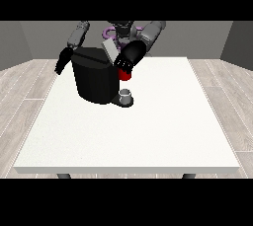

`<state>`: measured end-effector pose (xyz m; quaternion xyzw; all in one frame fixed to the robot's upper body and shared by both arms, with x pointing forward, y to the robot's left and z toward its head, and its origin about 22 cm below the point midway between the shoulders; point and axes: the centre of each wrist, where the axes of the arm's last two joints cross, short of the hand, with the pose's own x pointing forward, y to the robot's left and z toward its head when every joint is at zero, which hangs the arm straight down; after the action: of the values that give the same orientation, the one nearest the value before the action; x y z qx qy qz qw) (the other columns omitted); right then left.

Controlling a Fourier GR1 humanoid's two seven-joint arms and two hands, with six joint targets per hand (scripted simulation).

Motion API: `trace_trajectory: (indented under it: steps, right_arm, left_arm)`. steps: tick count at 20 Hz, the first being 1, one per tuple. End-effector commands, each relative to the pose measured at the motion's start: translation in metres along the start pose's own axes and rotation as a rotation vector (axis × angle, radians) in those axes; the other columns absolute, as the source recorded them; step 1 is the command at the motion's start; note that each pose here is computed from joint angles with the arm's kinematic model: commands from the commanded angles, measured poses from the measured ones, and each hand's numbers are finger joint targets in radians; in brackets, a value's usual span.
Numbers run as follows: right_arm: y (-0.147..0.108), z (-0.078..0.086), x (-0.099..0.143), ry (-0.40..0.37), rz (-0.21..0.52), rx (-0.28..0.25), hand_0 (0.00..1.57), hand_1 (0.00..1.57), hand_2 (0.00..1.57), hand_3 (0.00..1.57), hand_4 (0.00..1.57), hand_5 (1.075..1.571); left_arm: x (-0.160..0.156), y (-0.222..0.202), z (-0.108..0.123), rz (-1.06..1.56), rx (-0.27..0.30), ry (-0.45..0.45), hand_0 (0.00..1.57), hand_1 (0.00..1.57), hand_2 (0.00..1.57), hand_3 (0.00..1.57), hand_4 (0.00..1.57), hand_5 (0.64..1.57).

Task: Insert the coffee pod into the coffee machine and close the lid

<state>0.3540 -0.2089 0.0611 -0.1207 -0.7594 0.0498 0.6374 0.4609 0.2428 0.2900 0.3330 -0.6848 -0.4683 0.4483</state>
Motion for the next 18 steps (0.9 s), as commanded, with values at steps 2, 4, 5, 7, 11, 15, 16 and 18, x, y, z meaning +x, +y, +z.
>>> trace_trajectory:
  steps: [2, 4, 5, 7, 11, 15, 16, 18]
  right_arm:
    - [0.009, -0.003, 0.008, -0.023, 0.03, 0.006, 0.0, 0.0, 0.0, 0.0, 0.22, 1.571]
    - [0.01, 0.007, -0.004, -0.006, 0.03, -0.001, 0.0, 0.0, 0.0, 0.0, 0.22, 1.571]
    - [-0.005, -0.015, 0.028, -0.038, 0.016, 0.003, 0.0, 0.0, 0.0, 0.0, 0.11, 1.571]
    - [0.007, -0.003, 0.019, -0.025, 0.02, 0.012, 0.0, 0.0, 0.0, 0.0, 0.16, 1.571]
    - [0.009, -0.001, 0.011, -0.032, 0.031, 0.001, 0.0, 0.0, 0.0, 0.0, 0.17, 1.571]
    - [-0.002, -0.011, 0.011, -0.027, 0.039, -0.015, 0.0, 0.0, 0.0, 0.0, 0.15, 1.571]
    - [0.004, -0.008, 0.032, -0.06, 0.045, 0.022, 0.0, 0.0, 0.0, 0.0, 0.15, 1.571]
    - [0.012, -0.006, 0.027, -0.022, 0.013, 0.03, 0.0, 0.0, 0.0, 0.0, 0.0, 1.571]
  left_arm:
    - [0.007, 0.006, -0.004, -0.02, 0.05, -0.015, 1.22, 1.22, 1.2, 0.98, 0.0, 1.571]
    - [-0.004, 0.017, 0.003, -0.02, 0.048, -0.019, 1.27, 1.27, 1.24, 0.97, 0.0, 1.571]
    - [-0.012, 0.011, 0.007, -0.052, 0.067, -0.039, 1.25, 1.25, 1.22, 0.94, 0.0, 1.571]
    - [-0.021, 0.028, 0.013, -0.074, 0.069, -0.052, 1.14, 1.14, 1.12, 0.84, 0.0, 1.571]
    - [-0.013, 0.015, 0.008, -0.113, 0.091, -0.038, 0.92, 0.92, 0.98, 0.69, 0.0, 1.571]
    - [-0.003, 0.006, 0.004, -0.167, 0.094, -0.044, 0.0, 0.0, 0.69, 0.55, 0.0, 1.571]
    - [-0.034, 0.025, 0.019, -0.154, 0.104, 0.017, 0.0, 0.0, 0.67, 0.54, 0.0, 1.571]
    - [-0.025, 0.025, 0.014, -0.146, 0.106, 0.014, 0.0, 0.0, 0.62, 0.49, 0.0, 1.571]
